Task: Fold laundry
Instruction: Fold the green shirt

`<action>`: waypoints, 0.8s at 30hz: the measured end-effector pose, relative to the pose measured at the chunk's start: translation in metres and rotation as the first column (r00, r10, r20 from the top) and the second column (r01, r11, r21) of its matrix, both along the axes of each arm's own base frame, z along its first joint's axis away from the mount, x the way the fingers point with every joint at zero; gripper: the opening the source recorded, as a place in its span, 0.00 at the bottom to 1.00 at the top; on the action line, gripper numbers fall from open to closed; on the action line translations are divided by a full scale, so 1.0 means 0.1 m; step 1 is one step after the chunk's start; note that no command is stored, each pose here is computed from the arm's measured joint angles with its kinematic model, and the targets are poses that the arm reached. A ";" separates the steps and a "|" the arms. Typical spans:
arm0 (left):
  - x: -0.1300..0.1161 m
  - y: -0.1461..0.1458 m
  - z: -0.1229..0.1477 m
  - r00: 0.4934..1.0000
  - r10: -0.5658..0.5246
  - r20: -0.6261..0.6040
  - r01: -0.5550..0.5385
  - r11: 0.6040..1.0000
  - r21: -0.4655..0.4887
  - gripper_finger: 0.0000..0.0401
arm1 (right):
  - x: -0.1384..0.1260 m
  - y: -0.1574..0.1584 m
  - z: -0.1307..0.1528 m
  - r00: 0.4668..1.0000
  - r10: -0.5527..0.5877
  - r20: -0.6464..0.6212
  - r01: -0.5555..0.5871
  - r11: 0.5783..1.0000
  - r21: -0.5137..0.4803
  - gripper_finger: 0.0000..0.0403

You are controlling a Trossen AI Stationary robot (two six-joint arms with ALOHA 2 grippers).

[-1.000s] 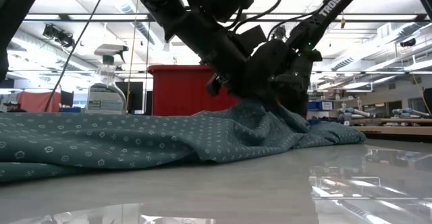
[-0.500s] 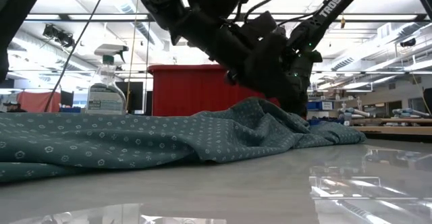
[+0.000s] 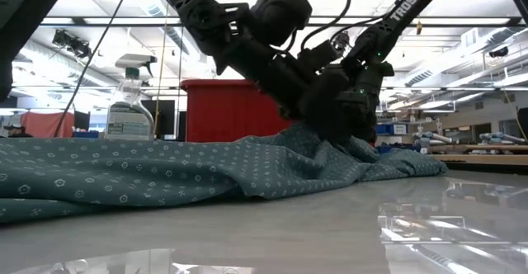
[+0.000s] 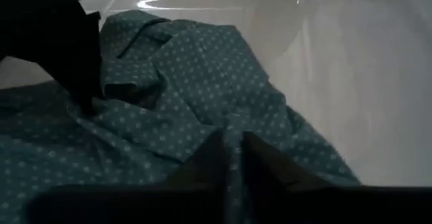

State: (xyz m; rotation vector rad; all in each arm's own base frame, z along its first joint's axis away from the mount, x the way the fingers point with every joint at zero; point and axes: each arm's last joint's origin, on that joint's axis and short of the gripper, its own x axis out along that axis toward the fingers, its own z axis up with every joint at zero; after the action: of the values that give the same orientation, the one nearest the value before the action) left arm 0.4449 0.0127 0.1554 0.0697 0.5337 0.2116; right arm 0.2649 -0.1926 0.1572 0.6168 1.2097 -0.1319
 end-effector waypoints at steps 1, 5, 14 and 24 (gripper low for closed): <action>0.00 0.00 0.00 1.000 -0.008 0.005 0.008 1.000 -0.014 0.07 | 0.00 0.00 0.00 1.000 0.000 0.000 0.000 1.000 0.000 0.01; 0.01 -0.01 0.01 1.000 -0.001 0.022 0.002 0.997 -0.071 0.01 | 0.00 0.00 0.01 1.000 0.000 0.001 0.000 1.000 -0.002 0.01; -0.14 0.02 0.49 0.996 0.065 0.055 -0.066 0.998 0.013 0.00 | -0.13 0.09 0.52 0.994 0.007 0.107 0.006 0.993 -0.121 0.00; -0.44 0.07 0.86 0.988 0.142 -0.053 -0.136 0.985 0.103 0.00 | -0.30 0.25 1.01 0.977 0.015 0.214 0.042 0.965 -0.258 0.00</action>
State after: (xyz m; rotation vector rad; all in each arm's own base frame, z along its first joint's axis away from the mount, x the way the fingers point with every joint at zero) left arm 0.4006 0.0194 0.2409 0.1362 0.5889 0.3733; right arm 0.2351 -0.1676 0.2584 0.3964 0.9588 -0.2272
